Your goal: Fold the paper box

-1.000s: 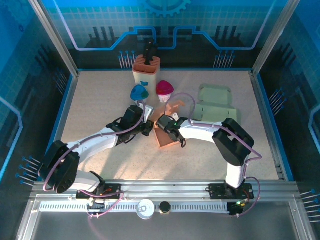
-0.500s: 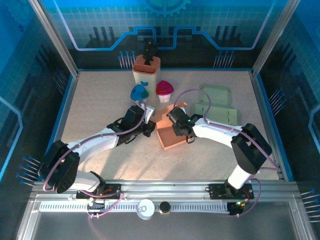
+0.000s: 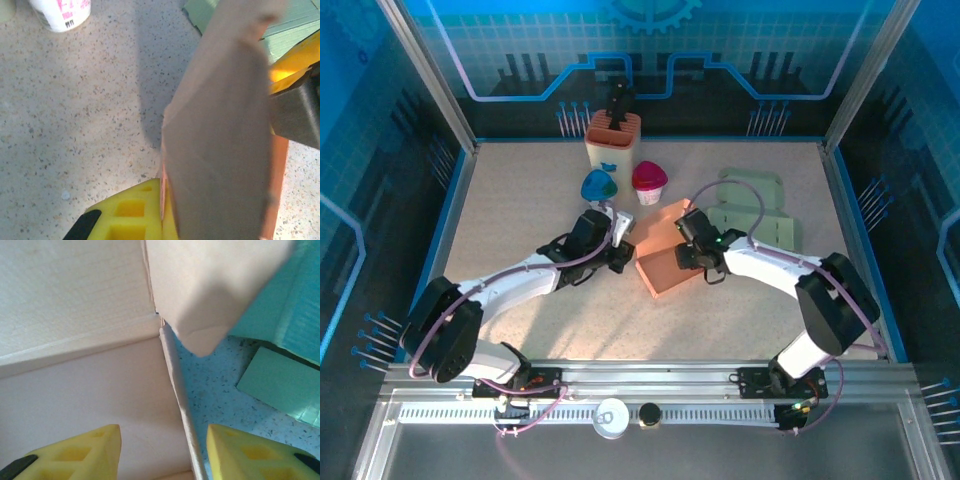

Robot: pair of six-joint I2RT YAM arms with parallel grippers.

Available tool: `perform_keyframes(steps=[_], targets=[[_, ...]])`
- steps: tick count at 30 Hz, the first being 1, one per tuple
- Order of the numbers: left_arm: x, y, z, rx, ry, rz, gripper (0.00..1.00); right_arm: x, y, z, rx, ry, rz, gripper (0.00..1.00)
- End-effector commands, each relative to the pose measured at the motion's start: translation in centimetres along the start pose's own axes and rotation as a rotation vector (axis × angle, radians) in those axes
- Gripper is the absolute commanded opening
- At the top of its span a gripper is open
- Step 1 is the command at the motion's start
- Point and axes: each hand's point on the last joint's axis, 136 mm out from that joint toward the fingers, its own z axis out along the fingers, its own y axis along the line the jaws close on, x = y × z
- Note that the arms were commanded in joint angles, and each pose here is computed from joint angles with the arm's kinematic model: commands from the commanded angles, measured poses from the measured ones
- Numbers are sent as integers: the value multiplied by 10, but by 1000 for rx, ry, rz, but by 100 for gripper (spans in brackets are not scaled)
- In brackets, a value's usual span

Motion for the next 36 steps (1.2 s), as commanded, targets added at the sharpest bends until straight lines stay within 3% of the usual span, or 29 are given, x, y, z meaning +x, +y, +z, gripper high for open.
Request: perform_keyframes(steps=[1, 7, 12, 21, 30, 36], targets=[[-14, -4, 0, 5, -17, 54, 0, -15, 10, -18, -152, -70, 6, 51], [-17, -2, -3, 14, -11, 102, 0, -45, 1, -53, -445, -204, 31, 59], [-22, 3, -7, 12, -9, 143, 0, -75, -19, -63, -571, -237, 7, 64], [-23, 13, -1, -14, 24, 169, 2, -94, -18, -52, -484, -183, -119, 66], [-25, 18, 2, -41, 25, 165, 4, -90, -9, -32, -391, -93, -172, 47], [-24, 20, 4, -49, 28, 163, 5, -94, -8, -28, -366, -105, -168, 30]])
